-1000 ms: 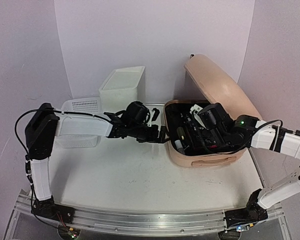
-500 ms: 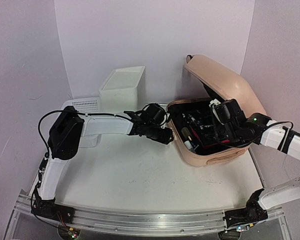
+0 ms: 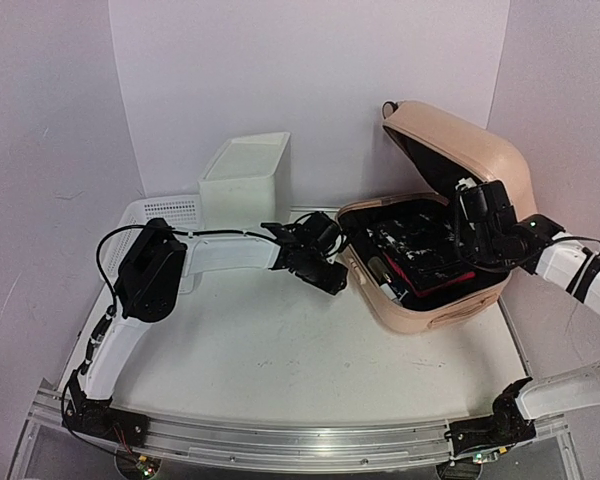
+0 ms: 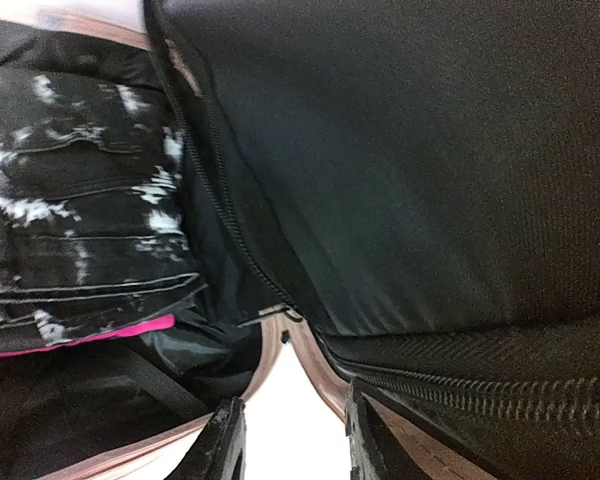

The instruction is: Open, take out, and arrange the luggage

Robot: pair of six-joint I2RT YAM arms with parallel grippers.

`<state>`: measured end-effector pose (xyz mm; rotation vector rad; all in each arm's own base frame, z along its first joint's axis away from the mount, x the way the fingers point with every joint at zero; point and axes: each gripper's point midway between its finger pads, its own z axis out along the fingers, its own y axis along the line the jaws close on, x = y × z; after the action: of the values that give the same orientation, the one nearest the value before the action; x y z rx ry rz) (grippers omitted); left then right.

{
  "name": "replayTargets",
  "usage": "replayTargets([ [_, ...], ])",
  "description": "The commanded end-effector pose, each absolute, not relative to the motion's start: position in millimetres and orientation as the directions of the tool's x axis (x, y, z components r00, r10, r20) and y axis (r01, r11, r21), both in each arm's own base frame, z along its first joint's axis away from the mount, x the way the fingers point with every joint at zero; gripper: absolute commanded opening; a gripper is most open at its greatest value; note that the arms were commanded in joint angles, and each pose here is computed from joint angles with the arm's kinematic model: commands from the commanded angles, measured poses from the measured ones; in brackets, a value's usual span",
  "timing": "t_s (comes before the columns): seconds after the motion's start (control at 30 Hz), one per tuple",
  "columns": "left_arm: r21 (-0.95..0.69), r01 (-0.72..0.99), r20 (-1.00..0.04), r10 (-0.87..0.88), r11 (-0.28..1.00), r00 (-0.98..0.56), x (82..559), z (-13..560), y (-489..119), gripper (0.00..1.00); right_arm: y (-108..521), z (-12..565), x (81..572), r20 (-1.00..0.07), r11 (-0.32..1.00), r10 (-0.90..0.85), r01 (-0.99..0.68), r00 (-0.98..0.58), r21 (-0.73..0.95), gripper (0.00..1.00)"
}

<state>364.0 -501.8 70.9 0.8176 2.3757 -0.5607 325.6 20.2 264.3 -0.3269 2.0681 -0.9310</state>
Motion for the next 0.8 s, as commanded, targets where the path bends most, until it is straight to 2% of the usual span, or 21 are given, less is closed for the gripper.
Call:
replayTargets([
  [0.0, -0.214, 0.687, -0.67, 0.407, 0.694, -0.62, 367, 106, -510, 0.55, 1, 312, 337, -0.708, 0.735, -0.42, 0.244, -0.568, -0.632, 0.37],
  [0.17, -0.348, 0.717, -0.67, 0.374, 0.604, -0.641, 335, 148, -510, 0.8, -3, 316, 351, -0.714, 0.758, -0.405, 0.228, -0.571, -0.611, 0.4],
  [0.33, -0.595, 0.655, -0.65, 0.202, 0.465, -0.733, 308, 207, -525, 0.99, -3, 316, 360, -0.712, 0.787, -0.391, 0.19, -0.584, -0.587, 0.4],
  [0.43, -0.644, 0.594, -0.622, 0.123, 0.482, -0.774, 319, 215, -538, 0.99, -6, 312, 365, -0.698, 0.795, -0.383, 0.168, -0.605, -0.582, 0.41],
  [0.5, -0.681, 0.505, -0.565, 0.057, 0.53, -0.823, 329, 202, -543, 1.0, -10, 312, 368, -0.696, 0.798, -0.371, 0.174, -0.614, -0.578, 0.41],
  [0.57, -0.676, 0.456, -0.554, 0.009, 0.579, -0.832, 335, 191, -546, 0.99, -13, 312, 370, -0.698, 0.802, -0.359, 0.178, -0.62, -0.57, 0.42],
  [0.67, -0.614, 0.458, -0.603, -0.008, 0.643, -0.797, 337, 184, -557, 0.99, -19, 314, 372, -0.701, 0.804, -0.342, 0.191, -0.625, -0.563, 0.45],
  [0.77, -0.464, 0.5, -0.696, 0.049, 0.731, -0.717, 344, 172, -565, 1.0, -23, 314, 372, -0.704, 0.808, -0.331, 0.195, -0.629, -0.555, 0.5],
])
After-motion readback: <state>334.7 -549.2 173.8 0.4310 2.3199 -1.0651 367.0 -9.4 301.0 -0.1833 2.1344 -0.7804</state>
